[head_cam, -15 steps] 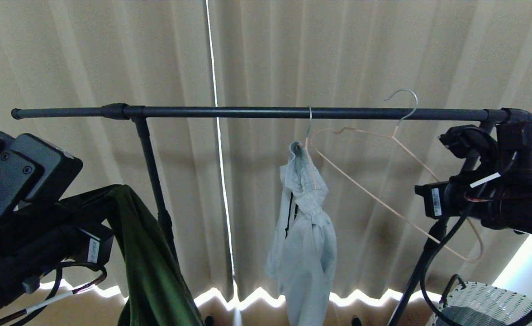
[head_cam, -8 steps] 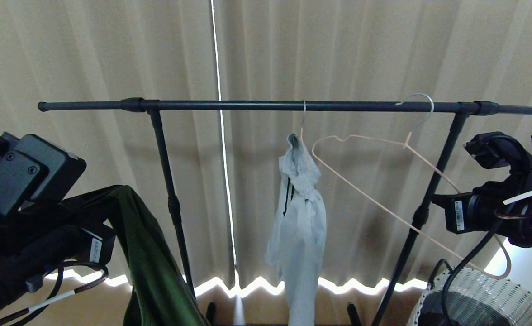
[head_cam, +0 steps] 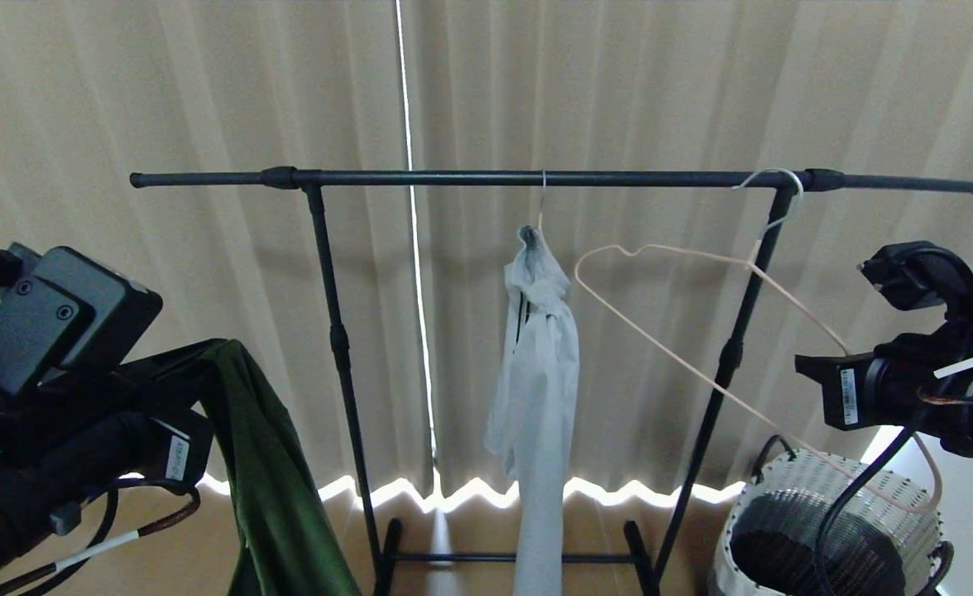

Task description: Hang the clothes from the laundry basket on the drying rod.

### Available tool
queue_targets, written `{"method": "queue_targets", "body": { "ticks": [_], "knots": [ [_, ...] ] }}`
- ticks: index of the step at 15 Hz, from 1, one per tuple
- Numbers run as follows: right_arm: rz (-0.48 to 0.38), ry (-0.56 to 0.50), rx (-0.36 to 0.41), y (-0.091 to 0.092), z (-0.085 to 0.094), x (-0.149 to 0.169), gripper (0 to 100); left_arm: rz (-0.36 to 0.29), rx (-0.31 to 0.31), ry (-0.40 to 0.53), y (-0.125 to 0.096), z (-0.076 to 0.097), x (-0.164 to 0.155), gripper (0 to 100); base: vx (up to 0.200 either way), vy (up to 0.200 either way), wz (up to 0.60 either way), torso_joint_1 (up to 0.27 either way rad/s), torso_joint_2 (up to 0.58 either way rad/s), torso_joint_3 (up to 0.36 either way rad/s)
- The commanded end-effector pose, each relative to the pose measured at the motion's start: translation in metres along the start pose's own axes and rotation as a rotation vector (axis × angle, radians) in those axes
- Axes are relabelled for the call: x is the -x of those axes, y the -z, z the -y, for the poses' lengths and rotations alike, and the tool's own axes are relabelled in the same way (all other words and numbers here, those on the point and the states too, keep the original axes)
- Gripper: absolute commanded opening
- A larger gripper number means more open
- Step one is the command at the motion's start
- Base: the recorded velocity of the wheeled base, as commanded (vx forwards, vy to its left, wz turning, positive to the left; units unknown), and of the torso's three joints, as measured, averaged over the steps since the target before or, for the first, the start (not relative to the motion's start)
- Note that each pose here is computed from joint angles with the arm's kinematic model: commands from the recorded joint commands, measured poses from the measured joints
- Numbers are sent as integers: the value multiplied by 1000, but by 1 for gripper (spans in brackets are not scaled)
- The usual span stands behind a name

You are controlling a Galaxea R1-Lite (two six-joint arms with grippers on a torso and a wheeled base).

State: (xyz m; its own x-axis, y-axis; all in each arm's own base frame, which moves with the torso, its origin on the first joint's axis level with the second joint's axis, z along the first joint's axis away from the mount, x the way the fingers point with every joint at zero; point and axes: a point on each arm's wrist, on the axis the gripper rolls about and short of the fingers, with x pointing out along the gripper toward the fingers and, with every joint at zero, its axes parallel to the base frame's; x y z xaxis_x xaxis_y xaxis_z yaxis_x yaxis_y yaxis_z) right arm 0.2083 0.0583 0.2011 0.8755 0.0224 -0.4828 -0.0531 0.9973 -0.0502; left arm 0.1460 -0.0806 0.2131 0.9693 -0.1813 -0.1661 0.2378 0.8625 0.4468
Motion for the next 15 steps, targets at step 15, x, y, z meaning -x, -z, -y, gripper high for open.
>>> {"method": "queue_targets", "body": {
  "ticks": [15],
  "knots": [
    [-43,-526,13,27,-105,62,0,-225,-37,-324,-47,13,-137,0,0,0,0,0,0,0]
  ]
}}
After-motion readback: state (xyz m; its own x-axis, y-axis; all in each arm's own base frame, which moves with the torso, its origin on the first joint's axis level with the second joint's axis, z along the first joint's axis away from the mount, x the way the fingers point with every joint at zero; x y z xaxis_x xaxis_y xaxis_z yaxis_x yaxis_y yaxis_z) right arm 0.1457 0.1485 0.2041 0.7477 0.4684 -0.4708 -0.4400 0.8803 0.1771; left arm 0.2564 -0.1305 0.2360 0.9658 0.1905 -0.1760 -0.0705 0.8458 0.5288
